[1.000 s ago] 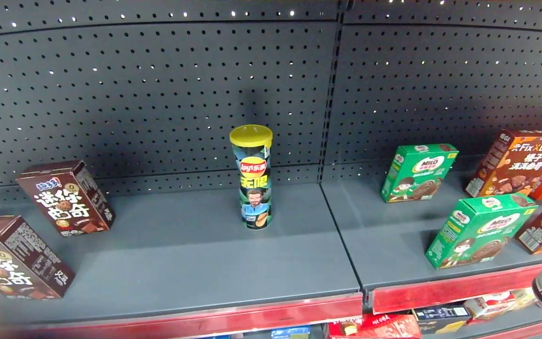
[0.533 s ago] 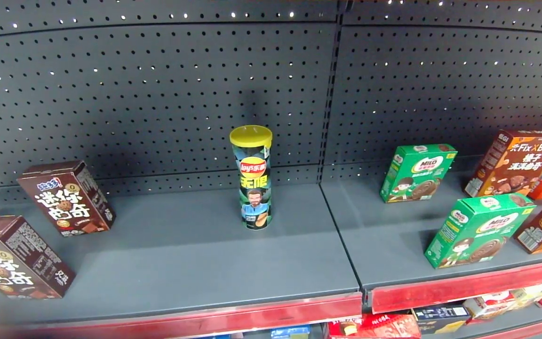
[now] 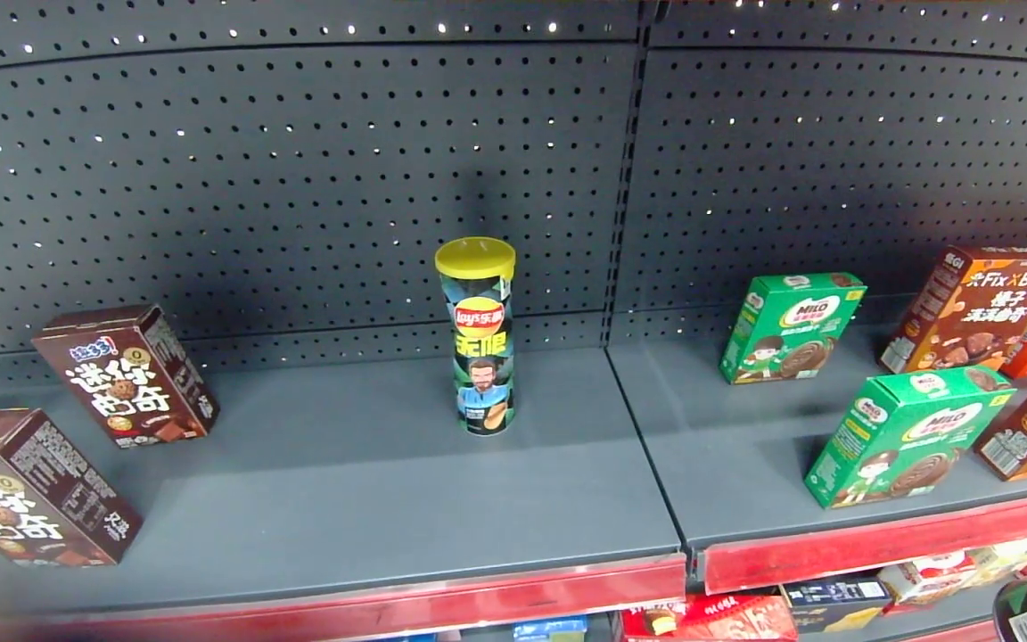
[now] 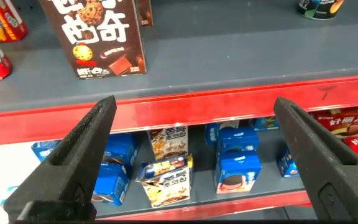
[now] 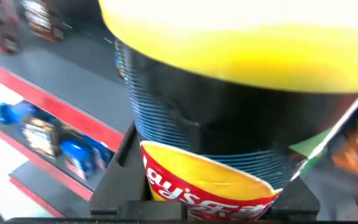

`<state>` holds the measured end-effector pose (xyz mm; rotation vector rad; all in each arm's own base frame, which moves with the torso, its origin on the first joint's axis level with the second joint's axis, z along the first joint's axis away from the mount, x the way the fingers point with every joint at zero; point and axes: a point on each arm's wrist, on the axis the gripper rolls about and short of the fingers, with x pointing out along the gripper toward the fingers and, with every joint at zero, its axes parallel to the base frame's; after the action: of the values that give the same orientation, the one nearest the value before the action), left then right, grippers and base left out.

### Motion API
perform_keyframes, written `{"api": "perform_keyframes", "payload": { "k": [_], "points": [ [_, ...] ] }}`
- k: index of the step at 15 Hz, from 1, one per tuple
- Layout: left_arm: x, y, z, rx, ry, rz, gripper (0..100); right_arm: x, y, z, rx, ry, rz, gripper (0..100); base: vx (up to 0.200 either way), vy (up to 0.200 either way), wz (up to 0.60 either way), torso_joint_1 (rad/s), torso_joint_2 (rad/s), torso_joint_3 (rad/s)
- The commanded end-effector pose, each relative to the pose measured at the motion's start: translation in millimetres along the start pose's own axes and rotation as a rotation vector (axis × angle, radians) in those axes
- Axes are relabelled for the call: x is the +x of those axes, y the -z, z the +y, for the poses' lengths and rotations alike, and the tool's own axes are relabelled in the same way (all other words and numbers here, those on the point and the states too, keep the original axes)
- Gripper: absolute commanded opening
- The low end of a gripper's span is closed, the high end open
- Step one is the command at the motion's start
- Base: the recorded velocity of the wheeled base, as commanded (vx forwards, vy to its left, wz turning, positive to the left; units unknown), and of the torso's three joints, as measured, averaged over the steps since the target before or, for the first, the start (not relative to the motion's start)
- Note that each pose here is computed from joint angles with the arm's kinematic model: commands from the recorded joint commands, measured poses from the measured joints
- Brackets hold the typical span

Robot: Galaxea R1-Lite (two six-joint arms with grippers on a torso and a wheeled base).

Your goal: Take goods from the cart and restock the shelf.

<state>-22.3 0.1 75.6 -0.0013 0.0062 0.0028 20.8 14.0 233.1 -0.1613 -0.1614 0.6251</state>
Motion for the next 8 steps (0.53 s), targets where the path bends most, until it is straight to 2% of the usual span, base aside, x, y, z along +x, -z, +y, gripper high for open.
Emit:
{"api": "perform_keyframes", "payload": {
  "k": [1, 5, 8],
  "points": [
    [0.1, 0.0, 0.0, 0.0, -0.002, 0.001, 100, 9.9, -6.8, -2.7, 0.028, -0.077, 0.003, 0, 0.0, 0.0, 0.0, 0.0, 0.0, 0.0],
    [0.1, 0.0, 0.0, 0.0, 0.0, 0.001, 100, 14.7, -14.1, -2.1, 0.076, -0.167, -0.011, 0, 0.0, 0.0, 0.0, 0.0, 0.0, 0.0],
    [0.1, 0.0, 0.0, 0.003, 0.0, 0.001, 100, 18.4, -10.3, -1.0, 0.099, -0.204, 0.046, 0, 0.0, 0.0, 0.0, 0.0, 0.0, 0.0]
  ]
}}
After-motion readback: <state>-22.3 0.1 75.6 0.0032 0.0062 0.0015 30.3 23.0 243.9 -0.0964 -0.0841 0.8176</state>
